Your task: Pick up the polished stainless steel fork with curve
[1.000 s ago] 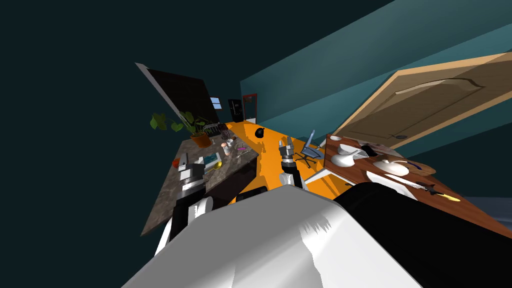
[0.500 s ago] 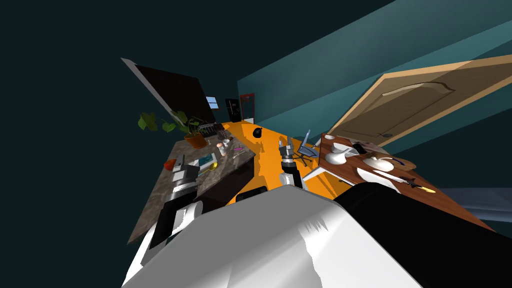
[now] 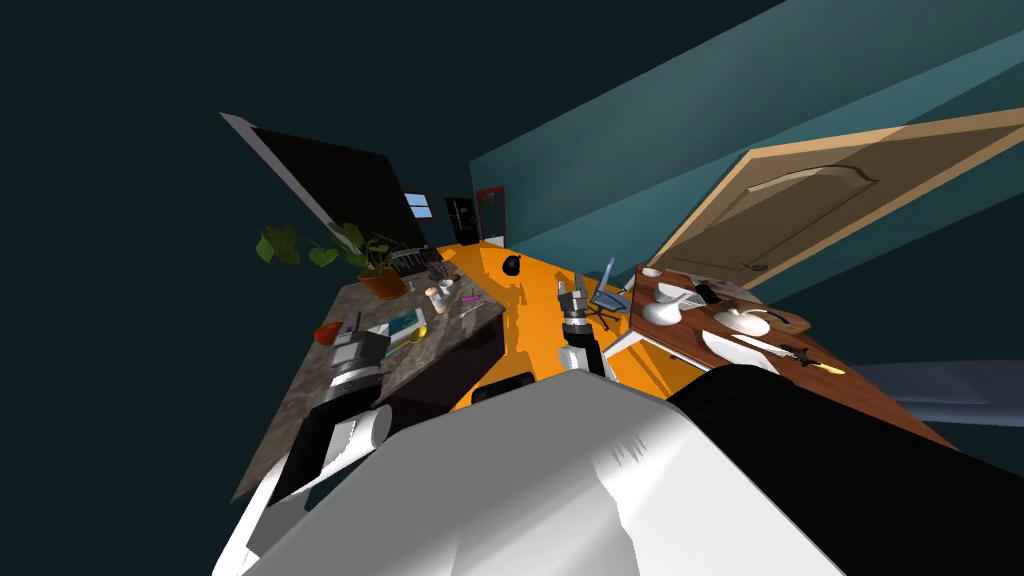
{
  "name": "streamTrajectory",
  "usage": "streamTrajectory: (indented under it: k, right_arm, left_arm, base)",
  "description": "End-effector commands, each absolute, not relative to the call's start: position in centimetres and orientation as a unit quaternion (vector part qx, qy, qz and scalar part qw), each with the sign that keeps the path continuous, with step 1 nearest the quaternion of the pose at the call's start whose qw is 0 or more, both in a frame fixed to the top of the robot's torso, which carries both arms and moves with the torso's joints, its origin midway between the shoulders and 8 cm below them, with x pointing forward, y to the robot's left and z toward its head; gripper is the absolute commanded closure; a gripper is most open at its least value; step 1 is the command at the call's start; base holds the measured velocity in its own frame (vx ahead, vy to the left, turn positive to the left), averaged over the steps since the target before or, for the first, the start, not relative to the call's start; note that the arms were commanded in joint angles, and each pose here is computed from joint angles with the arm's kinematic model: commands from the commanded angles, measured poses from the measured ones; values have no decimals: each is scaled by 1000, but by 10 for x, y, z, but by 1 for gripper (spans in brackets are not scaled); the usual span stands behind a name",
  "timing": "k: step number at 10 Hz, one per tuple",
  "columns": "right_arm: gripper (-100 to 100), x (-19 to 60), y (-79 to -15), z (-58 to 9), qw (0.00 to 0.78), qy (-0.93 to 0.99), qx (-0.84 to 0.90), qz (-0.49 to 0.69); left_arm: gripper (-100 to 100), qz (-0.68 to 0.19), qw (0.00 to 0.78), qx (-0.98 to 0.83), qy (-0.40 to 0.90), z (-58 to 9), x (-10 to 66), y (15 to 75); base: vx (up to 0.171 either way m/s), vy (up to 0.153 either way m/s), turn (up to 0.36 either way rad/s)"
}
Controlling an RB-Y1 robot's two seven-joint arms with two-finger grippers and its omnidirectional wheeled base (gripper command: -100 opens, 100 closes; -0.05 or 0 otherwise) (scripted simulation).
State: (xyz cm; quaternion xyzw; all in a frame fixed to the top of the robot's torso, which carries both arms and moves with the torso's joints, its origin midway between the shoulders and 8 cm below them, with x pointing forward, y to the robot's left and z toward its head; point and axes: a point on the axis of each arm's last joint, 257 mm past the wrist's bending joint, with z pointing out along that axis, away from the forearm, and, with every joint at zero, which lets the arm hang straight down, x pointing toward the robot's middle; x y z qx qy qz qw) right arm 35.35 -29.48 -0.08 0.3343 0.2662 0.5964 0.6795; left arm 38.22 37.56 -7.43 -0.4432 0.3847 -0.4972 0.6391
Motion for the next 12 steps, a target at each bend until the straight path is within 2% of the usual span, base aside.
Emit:
streamTrajectory:
  k: [1, 10, 12]
  right_arm:
    - [0, 354, -295, -1, 680, 266, 334, 596]
    - [0, 354, -295, -1, 680, 266, 334, 596]
    - [0, 354, -295, -1, 680, 266, 334, 596]
  left_arm:
    - [-100, -482, 636, -460, 390, -80, 383, 394]
    - [-100, -413, 617, -544, 391, -99, 369, 483]
    - [-100, -405, 608, -556, 396, -108, 370, 485]
  base:
    - [-26, -61, -85]
    - [-11, -71, -78]
    - [-5, -43, -21]
